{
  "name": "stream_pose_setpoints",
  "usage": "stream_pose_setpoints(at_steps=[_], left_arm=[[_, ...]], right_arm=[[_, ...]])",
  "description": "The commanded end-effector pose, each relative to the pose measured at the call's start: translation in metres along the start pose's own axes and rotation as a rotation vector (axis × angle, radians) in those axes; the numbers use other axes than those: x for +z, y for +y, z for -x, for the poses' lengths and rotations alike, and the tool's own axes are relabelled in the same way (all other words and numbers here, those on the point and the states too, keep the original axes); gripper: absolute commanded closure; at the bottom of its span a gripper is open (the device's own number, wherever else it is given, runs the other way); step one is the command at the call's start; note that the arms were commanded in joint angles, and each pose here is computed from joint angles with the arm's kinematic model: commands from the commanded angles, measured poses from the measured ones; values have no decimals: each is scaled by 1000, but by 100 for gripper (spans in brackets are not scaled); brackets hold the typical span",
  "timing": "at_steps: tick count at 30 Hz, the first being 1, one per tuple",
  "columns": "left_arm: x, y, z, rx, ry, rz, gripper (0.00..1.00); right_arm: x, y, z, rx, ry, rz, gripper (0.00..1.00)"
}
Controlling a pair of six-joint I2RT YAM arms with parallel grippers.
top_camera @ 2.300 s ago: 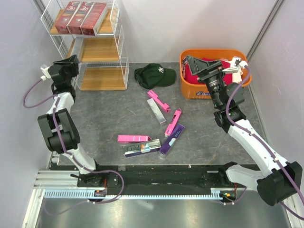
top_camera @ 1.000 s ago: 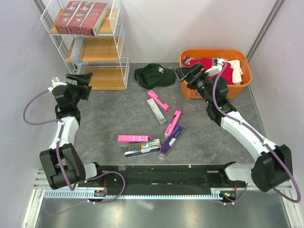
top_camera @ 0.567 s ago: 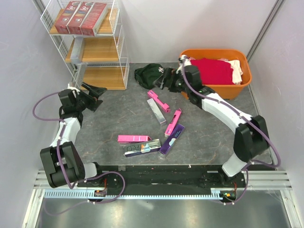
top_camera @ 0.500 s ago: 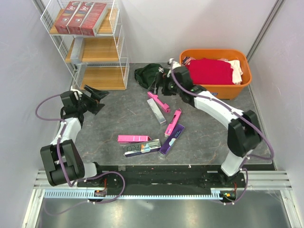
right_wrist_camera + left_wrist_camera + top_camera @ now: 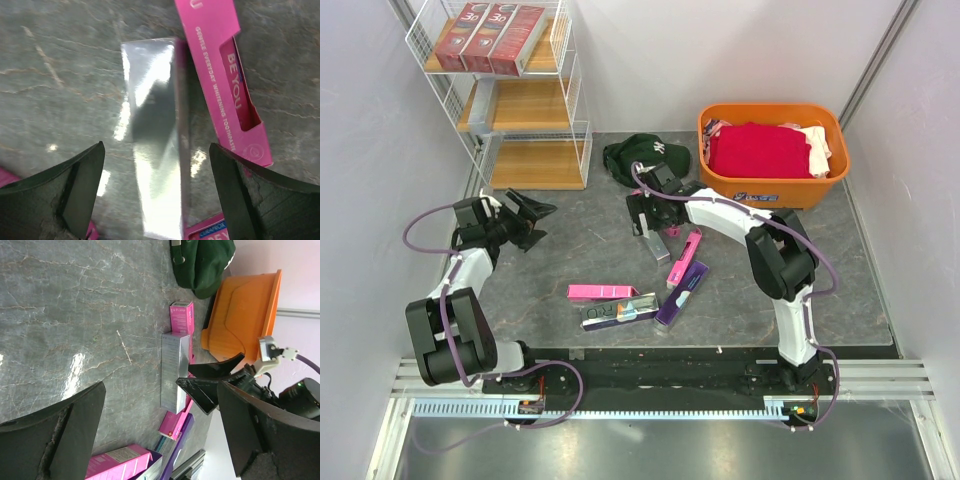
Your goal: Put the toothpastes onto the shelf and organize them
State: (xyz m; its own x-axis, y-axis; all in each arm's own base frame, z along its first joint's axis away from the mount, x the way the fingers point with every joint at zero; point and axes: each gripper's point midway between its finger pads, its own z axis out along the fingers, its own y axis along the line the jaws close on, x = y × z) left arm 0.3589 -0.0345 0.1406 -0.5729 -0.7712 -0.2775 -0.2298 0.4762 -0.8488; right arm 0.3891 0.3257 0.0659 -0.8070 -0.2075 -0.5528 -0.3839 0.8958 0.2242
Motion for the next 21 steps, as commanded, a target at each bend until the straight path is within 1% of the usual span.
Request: stream_pose_setpoints(at_steps=[1,4,10,11,18,19,20,21], left_arm=[[1,6,-7,41,28,1,1],[2,8,-9,39,37,3,1],[3,11,-12,33,48,6,1],[3,11,-13,35,52,4,1],[0,5,-13,38,52,-11,1],[-1,4,-13,40,49,-13,1],[-1,3,-11,43,46,-16,1],[-1,1,-11,47,47,-21,1]], right_arm=[[-3,-10,10,-36,-15,-61,7],[6,-8,5,-34,6,-46,10],[27,-3,-5,-48,29,-63,12],[28,1,-6,-58,28,-72,15],[25,-10,0,-122,-13,-255,20],[24,-11,1,-128,-16,-260,22],[23,-11,2,-130,-18,-262,28],[20,-11,4,-131,-26,-265,31]])
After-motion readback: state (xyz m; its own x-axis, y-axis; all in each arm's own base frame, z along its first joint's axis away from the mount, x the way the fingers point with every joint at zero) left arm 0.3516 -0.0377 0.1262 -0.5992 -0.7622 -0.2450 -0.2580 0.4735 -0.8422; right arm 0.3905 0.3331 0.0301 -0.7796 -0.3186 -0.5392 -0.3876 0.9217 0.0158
